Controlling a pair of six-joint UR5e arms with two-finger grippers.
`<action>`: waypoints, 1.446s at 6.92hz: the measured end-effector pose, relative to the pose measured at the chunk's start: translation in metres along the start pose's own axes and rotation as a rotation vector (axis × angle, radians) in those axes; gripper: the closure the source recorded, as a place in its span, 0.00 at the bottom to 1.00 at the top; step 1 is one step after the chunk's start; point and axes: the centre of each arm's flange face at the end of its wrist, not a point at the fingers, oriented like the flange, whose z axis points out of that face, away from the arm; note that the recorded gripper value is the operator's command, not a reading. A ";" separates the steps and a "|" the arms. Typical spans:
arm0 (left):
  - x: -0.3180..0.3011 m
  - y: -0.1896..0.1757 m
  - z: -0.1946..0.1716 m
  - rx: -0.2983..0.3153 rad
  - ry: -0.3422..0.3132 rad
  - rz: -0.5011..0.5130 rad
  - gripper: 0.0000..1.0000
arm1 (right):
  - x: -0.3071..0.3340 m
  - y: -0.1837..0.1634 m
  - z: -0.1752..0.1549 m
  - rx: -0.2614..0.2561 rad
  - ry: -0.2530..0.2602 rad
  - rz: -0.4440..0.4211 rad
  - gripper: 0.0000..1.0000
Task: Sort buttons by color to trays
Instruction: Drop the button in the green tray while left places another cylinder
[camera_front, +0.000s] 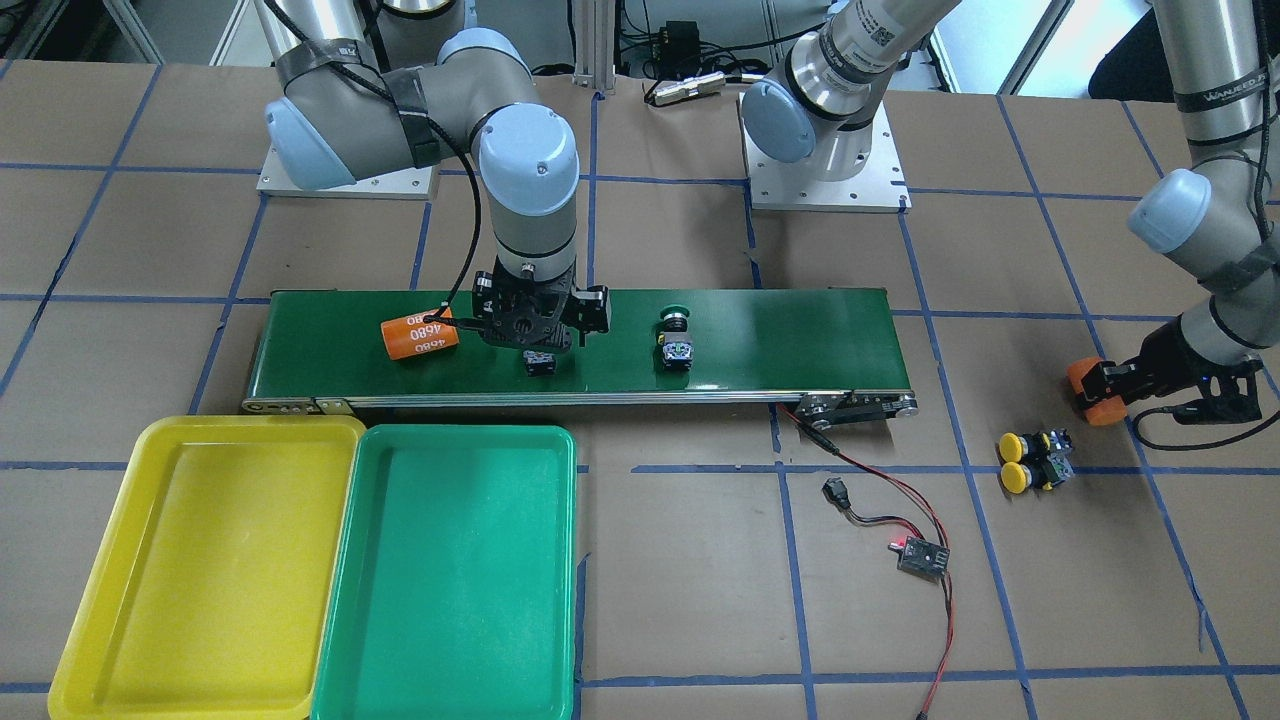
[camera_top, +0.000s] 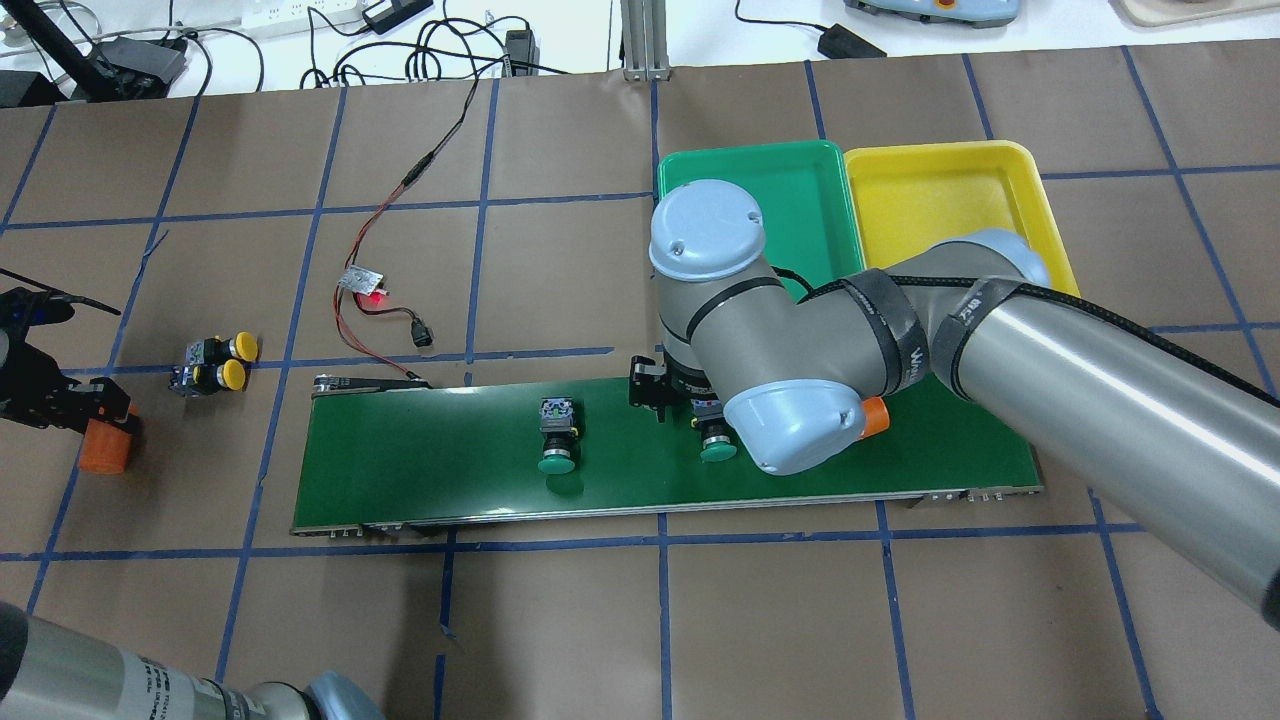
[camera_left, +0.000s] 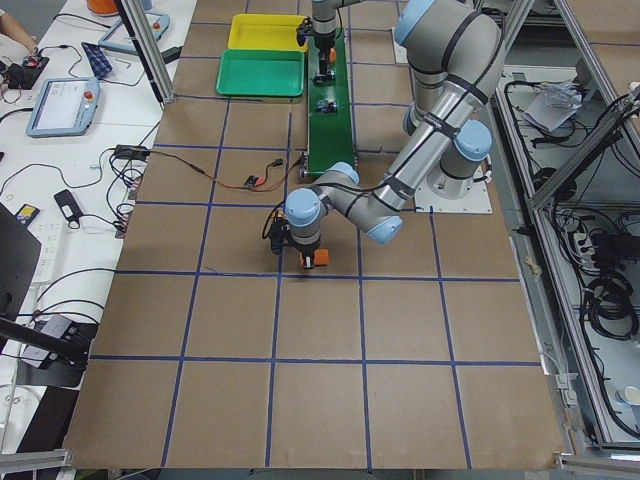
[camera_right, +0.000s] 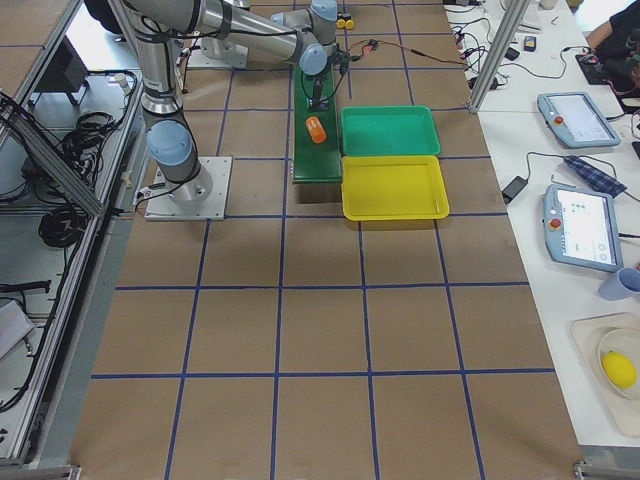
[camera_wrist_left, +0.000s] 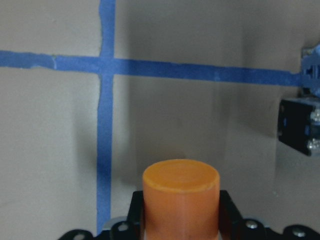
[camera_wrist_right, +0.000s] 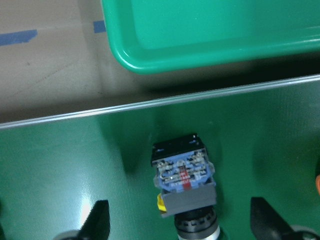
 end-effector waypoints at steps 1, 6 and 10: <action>0.003 -0.001 -0.020 -0.022 0.001 0.021 1.00 | 0.001 -0.003 0.007 -0.012 0.007 0.004 0.12; 0.211 -0.008 -0.108 -0.083 -0.020 0.760 1.00 | 0.019 -0.018 0.013 -0.062 0.024 0.050 1.00; 0.367 0.027 -0.086 -0.032 -0.117 1.261 1.00 | 0.072 -0.087 -0.067 0.062 -0.053 0.148 1.00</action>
